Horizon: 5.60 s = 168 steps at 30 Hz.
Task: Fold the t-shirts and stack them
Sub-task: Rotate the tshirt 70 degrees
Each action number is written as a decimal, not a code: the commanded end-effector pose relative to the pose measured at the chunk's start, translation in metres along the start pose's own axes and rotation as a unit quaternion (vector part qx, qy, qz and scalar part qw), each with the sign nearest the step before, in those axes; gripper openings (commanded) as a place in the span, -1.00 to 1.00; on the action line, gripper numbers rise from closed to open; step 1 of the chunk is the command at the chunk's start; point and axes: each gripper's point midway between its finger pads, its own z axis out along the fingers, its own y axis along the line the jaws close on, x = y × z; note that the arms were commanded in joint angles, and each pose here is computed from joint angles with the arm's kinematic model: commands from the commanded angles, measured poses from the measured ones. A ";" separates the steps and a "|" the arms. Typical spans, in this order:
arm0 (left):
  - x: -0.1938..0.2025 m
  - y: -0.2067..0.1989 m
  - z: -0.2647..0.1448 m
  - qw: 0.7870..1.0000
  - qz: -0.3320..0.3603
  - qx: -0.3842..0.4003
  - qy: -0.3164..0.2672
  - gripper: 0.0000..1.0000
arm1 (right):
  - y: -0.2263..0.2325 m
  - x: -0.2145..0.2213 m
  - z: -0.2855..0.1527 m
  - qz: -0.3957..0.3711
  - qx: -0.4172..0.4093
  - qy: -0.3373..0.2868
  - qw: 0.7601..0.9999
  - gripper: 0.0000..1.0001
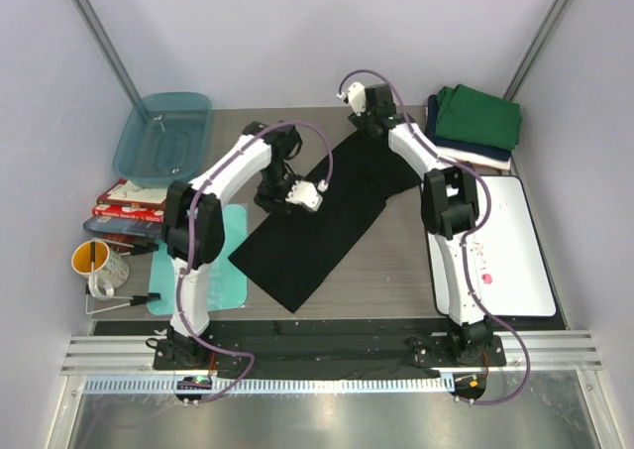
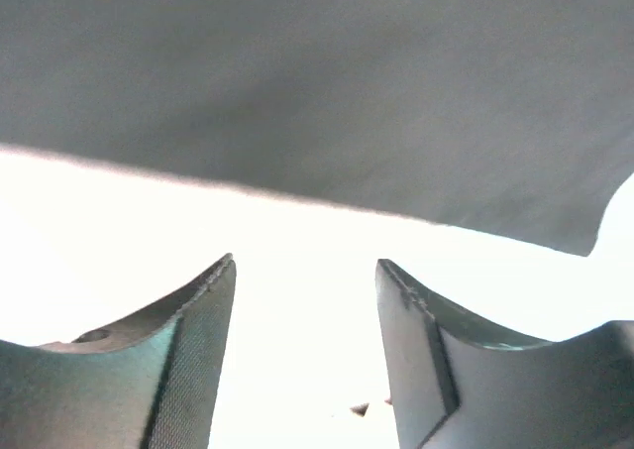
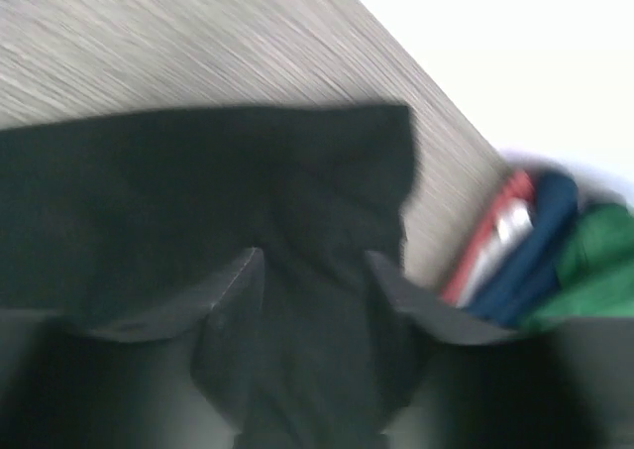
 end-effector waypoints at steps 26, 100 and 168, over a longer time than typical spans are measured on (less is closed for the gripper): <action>0.075 0.048 -0.053 0.977 -0.147 -0.151 0.032 -1.00 | -0.006 0.093 0.040 0.084 0.005 0.135 0.987 -0.98; 0.083 0.053 -0.109 0.763 -0.387 -0.503 -0.124 -0.99 | 0.312 0.092 -0.232 -0.210 -0.552 0.115 0.799 -0.98; -0.127 -0.198 0.047 0.774 0.454 -0.251 -0.363 0.97 | 0.334 0.199 -0.385 -0.518 -0.445 -0.276 0.676 0.82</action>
